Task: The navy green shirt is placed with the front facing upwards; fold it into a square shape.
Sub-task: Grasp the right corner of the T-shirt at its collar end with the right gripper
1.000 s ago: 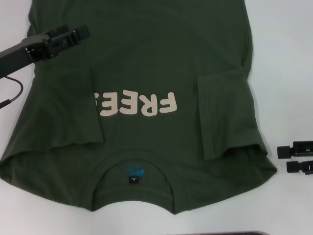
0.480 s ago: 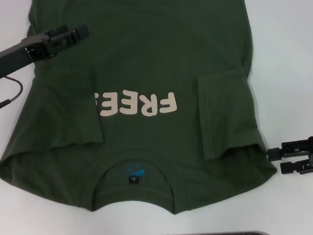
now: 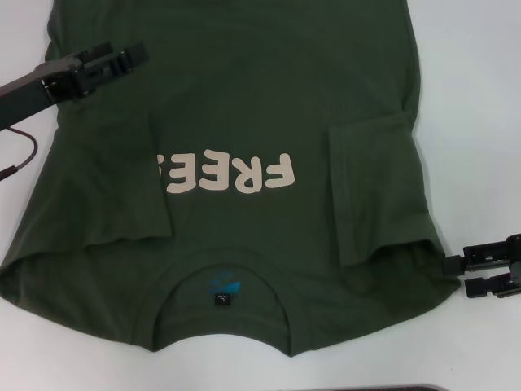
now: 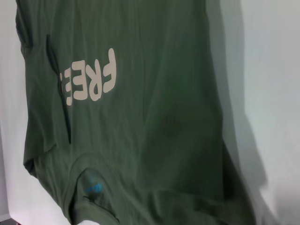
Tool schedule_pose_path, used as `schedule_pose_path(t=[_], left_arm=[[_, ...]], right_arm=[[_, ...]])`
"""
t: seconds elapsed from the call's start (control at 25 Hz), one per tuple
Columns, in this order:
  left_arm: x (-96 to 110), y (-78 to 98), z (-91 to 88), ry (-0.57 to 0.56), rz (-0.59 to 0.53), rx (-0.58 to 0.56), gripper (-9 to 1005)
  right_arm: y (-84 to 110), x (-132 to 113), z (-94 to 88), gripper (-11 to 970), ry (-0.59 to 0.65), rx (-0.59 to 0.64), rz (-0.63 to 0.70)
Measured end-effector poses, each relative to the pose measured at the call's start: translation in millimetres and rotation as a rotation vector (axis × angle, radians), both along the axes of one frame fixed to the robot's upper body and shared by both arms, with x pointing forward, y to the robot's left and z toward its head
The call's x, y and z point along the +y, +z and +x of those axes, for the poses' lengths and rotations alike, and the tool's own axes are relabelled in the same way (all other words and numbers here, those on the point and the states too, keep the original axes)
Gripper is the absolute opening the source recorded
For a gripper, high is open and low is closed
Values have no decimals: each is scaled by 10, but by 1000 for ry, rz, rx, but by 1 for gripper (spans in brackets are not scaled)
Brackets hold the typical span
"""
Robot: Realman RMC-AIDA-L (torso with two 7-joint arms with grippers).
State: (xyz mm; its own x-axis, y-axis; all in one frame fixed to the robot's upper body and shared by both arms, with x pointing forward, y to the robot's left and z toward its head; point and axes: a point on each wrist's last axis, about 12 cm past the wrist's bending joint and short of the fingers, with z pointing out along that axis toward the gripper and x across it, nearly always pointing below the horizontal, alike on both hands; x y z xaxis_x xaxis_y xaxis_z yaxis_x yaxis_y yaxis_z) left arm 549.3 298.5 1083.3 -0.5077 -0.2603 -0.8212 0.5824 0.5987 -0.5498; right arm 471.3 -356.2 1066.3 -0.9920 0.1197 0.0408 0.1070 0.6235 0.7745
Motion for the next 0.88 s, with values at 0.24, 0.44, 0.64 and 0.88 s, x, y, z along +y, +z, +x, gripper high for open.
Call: schedule_pose_path(t=[0.24,0.44,0.64,0.88], left_arm=[[2,0,0,1,0,0,906],[3,0,0,2,0,0,907],[7,2,1,2,1,-1,906],[10,3,1,3,1,-1,905]], right_arm=[[-5,12,21,863,0,-4,-7],[-6,27,37,864,0,-7,-9],[-18,69,44,864,5,-8,-3],[-21,90,55,863,9,-11,-5]])
